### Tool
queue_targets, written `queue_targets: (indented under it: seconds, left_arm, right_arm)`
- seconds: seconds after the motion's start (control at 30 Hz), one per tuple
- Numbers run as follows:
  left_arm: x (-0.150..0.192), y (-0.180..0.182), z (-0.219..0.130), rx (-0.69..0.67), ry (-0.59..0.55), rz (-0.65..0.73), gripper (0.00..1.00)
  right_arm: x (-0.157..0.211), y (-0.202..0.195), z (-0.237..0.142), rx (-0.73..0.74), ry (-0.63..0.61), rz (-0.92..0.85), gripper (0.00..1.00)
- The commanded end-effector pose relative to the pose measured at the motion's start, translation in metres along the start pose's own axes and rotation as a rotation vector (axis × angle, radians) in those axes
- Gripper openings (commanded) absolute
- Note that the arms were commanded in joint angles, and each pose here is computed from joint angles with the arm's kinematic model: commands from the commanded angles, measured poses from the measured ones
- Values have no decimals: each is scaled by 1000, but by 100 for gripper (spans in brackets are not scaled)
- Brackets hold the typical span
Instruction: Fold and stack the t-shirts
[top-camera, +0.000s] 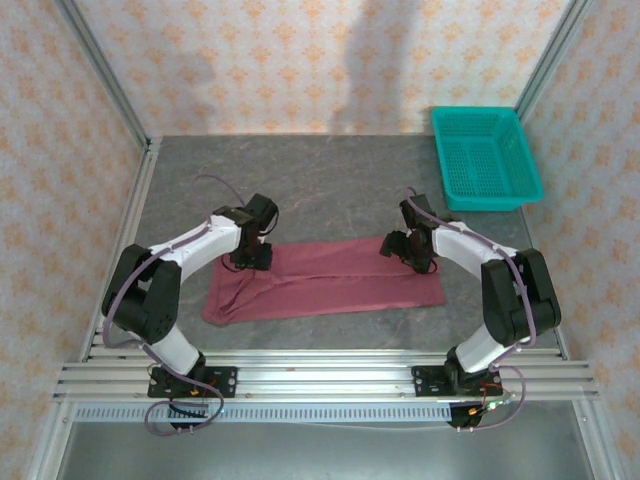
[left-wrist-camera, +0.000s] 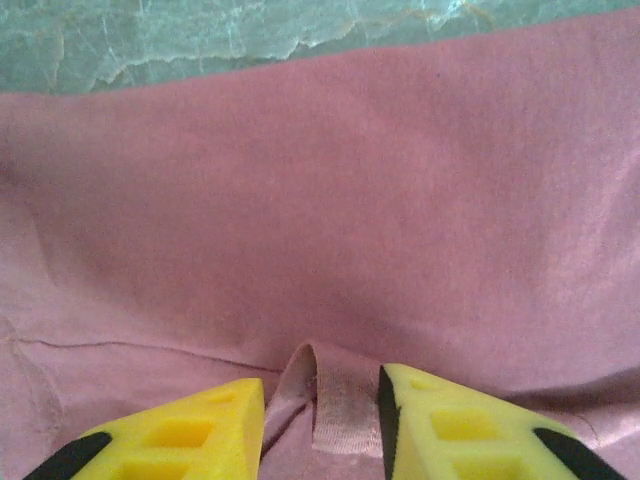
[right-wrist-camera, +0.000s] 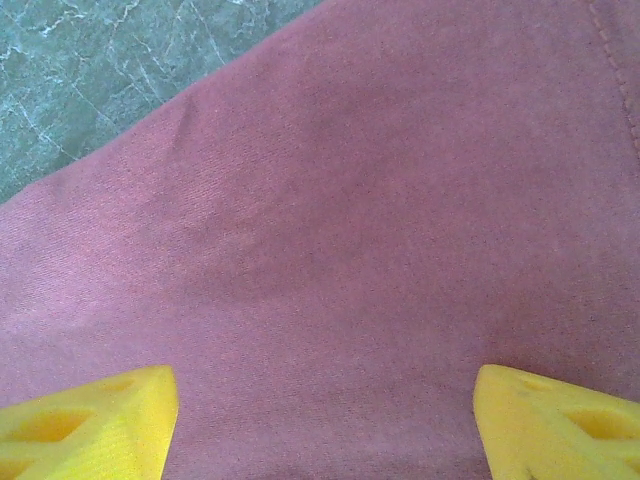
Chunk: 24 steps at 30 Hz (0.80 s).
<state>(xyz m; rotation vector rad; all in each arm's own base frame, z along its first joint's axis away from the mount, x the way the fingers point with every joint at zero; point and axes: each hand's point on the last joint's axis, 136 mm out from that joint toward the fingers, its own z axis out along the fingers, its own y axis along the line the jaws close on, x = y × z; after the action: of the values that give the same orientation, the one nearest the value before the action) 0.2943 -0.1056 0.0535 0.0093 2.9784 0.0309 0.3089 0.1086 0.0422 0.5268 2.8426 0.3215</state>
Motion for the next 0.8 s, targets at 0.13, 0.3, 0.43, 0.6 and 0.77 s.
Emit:
queue_targets:
  seconds: [0.13,0.3,0.43,0.6,0.77]
  left_arm:
    - [2,-7,-3,-17,7,60,19]
    - [14,2,-2,-55,14,47,17]
    - [15,5,-1,-67,9,37,17]
    - [17,2,3,-58,22,41,10]
    - [18,-6,-12,-25,15,44,2]
  right_arm:
    - [-2,-2,-8,10,-39,-15,78]
    - [-3,-1,-7,5,-38,-13,78]
    - [-3,0,-5,2,-33,-9,78]
    - [-3,0,-6,3,-34,-9,78]
    - [-3,-2,-9,10,-42,-9,78]
